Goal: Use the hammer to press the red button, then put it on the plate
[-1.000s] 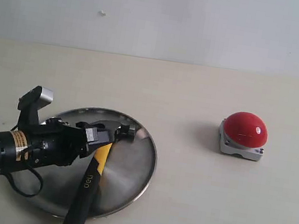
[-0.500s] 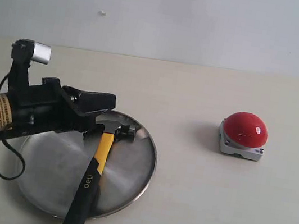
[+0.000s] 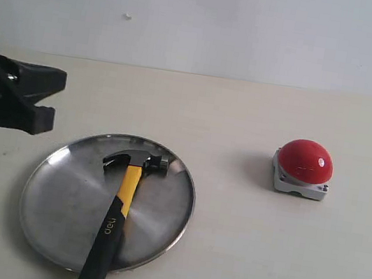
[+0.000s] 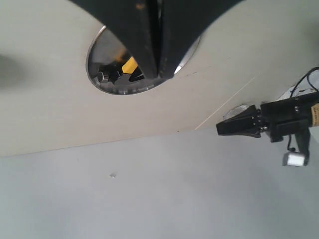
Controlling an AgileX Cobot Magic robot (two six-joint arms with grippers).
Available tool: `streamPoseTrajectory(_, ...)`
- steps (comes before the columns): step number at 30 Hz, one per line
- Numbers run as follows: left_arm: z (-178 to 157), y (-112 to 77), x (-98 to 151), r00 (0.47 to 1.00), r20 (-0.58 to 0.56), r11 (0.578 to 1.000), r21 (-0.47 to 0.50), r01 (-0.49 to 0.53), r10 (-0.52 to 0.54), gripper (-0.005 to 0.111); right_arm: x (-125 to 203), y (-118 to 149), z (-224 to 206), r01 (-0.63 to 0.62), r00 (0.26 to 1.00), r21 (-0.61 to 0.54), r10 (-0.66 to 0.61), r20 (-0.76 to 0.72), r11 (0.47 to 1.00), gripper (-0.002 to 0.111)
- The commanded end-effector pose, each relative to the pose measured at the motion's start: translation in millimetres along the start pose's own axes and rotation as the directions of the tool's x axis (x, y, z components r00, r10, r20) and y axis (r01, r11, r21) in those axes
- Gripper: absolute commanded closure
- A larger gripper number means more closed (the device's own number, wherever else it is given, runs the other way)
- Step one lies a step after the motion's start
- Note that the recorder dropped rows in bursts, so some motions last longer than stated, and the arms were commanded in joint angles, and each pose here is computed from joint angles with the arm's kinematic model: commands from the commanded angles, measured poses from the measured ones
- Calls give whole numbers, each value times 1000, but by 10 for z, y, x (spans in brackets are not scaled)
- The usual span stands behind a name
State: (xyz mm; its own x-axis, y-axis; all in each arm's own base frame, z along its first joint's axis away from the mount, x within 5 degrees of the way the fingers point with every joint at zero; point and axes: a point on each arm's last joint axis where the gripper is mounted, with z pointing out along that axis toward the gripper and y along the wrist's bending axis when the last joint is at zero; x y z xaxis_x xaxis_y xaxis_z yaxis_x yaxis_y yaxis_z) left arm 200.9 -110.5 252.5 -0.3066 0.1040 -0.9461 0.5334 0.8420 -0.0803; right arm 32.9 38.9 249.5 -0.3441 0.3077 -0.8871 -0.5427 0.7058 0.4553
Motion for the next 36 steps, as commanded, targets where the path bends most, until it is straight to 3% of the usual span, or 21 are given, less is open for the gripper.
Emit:
streamPoseTrajectory(1,-334,-1,-31,997,35,997,-48,-67,68,107,3,-6,-2,4,1000,1,-4,8,1000,108)
streamPoseTrajectory(4,-524,10,-1,992,28,989,-89,-116,119,107,3,-6,-2,4,1000,1,-4,8,1000,108)
streamPoseTrajectory(11,-891,-26,-13,983,148,989,-111,-94,110,107,3,-6,-2,4,1000,1,-4,8,1000,108)
streamPoseTrajectory(18,-1152,68,199,984,50,959,-235,-156,173,107,3,-6,-2,4,1000,1,-4,8,1000,108)
streamPoseTrajectory(27,-1484,101,452,970,237,948,-316,24,54,107,3,-6,-2,4,1000,1,-4,8,1000,108)
streamPoseTrajectory(36,-1663,202,719,961,271,847,-522,100,53,107,3,-6,-2,4,1000,1,-4,8,1000,108)
